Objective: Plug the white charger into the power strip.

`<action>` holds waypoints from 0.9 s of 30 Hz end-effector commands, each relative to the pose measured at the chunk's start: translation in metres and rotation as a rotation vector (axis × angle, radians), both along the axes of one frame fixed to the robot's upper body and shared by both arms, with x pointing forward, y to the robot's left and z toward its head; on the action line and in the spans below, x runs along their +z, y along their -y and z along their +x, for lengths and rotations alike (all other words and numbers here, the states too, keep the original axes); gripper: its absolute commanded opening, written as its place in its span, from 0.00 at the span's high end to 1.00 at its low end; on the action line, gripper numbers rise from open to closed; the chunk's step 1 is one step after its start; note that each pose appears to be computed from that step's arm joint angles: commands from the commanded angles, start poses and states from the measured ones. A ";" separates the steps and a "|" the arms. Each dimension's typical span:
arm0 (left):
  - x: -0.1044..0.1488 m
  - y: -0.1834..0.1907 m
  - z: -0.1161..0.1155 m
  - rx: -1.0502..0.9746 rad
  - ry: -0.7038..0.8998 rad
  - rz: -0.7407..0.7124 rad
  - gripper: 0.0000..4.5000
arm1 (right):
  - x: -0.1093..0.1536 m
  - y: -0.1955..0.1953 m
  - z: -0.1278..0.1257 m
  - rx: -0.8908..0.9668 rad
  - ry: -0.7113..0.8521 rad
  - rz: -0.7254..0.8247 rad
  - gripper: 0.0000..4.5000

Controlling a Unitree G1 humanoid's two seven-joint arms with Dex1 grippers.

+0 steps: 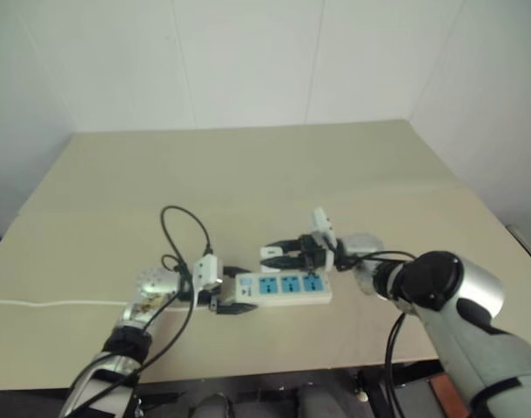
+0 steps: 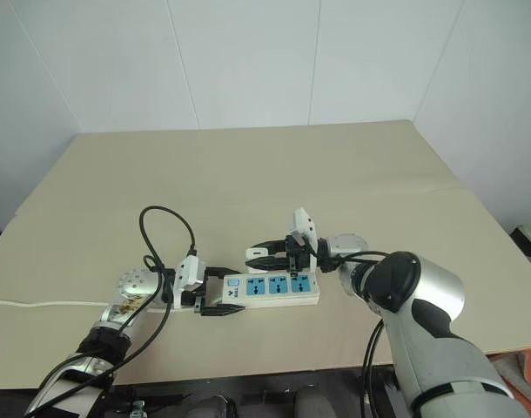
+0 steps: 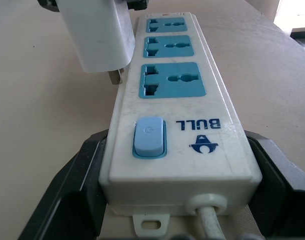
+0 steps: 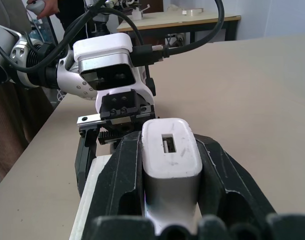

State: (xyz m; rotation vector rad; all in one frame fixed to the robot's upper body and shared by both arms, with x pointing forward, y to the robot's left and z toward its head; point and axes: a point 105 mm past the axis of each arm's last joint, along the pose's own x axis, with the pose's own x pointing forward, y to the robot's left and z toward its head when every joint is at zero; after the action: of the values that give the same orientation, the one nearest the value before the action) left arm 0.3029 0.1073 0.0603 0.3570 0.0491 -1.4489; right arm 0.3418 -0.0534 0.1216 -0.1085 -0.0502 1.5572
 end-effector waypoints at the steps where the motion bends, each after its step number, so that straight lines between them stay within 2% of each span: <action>1: -0.034 0.000 -0.015 -0.029 -0.108 0.103 0.26 | 0.006 0.001 0.000 -0.004 0.012 0.018 0.75; 9: -0.032 0.005 -0.009 -0.011 -0.103 0.089 0.26 | 0.015 0.005 0.004 -0.018 0.031 0.034 0.75; 24: -0.027 0.008 -0.001 0.016 -0.078 0.078 0.26 | 0.016 0.005 -0.003 0.056 0.050 0.014 0.75; 27: -0.027 0.009 -0.001 0.024 -0.074 0.071 0.26 | 0.010 0.005 -0.004 0.054 0.041 -0.001 0.75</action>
State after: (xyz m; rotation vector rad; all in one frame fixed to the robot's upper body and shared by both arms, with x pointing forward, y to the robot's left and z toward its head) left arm 0.3082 0.1003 0.0600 0.3445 0.0448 -1.4369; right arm 0.3383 -0.0611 0.1249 -0.1393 -0.0668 1.5960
